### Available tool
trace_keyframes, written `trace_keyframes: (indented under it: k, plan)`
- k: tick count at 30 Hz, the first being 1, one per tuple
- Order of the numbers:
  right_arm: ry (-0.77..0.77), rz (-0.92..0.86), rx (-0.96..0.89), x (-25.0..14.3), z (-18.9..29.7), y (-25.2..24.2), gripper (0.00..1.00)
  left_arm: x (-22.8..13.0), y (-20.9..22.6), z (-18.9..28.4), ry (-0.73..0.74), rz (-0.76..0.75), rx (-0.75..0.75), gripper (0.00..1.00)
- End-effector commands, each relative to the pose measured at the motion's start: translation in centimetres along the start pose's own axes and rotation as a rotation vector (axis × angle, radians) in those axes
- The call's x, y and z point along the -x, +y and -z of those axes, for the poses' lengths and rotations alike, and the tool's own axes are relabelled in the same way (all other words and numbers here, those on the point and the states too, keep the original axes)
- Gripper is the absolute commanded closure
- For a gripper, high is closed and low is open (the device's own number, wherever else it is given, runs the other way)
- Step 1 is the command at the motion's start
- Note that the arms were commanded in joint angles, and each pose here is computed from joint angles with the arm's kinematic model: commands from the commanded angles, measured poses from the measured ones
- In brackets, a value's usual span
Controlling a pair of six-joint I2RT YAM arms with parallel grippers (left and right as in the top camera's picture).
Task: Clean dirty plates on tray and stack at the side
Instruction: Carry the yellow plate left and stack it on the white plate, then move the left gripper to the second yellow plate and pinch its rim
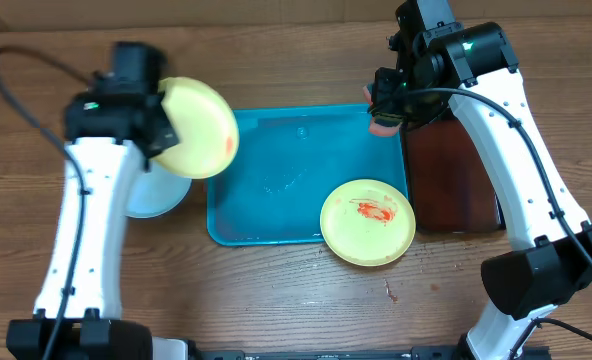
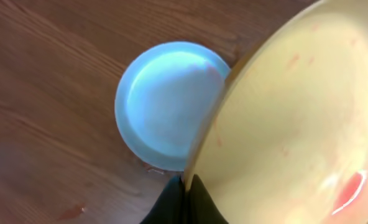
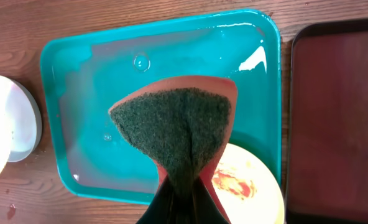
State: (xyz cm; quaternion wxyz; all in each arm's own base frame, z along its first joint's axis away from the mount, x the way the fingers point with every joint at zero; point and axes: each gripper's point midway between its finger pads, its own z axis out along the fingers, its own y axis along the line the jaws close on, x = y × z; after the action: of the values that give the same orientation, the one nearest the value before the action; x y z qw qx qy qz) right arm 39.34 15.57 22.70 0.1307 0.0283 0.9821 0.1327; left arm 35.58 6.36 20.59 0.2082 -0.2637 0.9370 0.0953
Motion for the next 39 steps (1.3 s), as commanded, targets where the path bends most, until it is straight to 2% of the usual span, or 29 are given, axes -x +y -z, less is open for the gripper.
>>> trace_keyframes:
  k: [1,6,10,16,22,23,24,25,26,27,29,31,34,39]
  plan:
    - [-0.04,0.018,0.006,0.5,1.2,0.2,0.96,-1.3,1.7,-3.4,0.12,0.055,-0.142,0.96]
    - [-0.039,0.018,0.006,0.5,1.2,0.2,0.96,-2.1,6.4,-8.4,0.147,0.265,-0.212,0.96]
    - [-0.04,0.019,0.006,0.5,1.2,0.2,0.96,-3.1,8.7,-11.1,0.135,0.359,-0.203,0.96]
    - [-0.039,0.018,0.006,0.5,1.2,0.2,0.96,-4.4,10.2,-13.9,0.103,0.418,-0.146,0.96]
    - [-0.032,0.018,0.003,0.3,1.2,0.1,0.96,-5.4,10.4,-15.4,0.142,0.417,-0.122,0.95]
    - [-0.032,0.018,0.003,0.3,1.2,0.1,0.96,-5.5,10.3,-15.6,0.147,0.416,-0.123,0.91]
    - [-0.033,0.018,0.004,0.3,1.2,0.1,0.96,-5.7,10.0,-15.9,0.159,0.414,-0.13,0.79]
    - [-0.033,0.018,0.004,0.3,1.2,0.1,0.96,-5.8,9.7,-16.0,0.168,0.41,-0.139,0.55]
    - [-0.033,0.018,0.003,0.3,1.2,0.1,0.96,-5.9,9.3,-16.1,0.177,0.395,-0.158,0.41]
    - [-0.033,0.018,0.004,0.3,1.2,0.1,0.96,-6.0,8.7,-16.1,0.181,0.365,-0.183,0.37]
    - [-0.032,0.018,0.004,0.3,1.2,0.1,0.96,-5.8,7.5,-15.8,0.176,0.287,-0.242,0.32]
    - [-0.032,0.018,0.003,0.3,1.2,0.1,0.96,-5.4,6.3,-15.3,0.172,0.223,-0.296,0.32]
    - [-0.032,0.018,0.004,0.3,1.2,0.1,0.96,-4.6,4.3,-13.8,0.174,0.148,-0.365,0.4]
    - [-0.032,0.017,0.004,0.3,1.2,0.1,0.96,-3.7,-0.1,-10.2,0.207,0.033,-0.472,0.38]
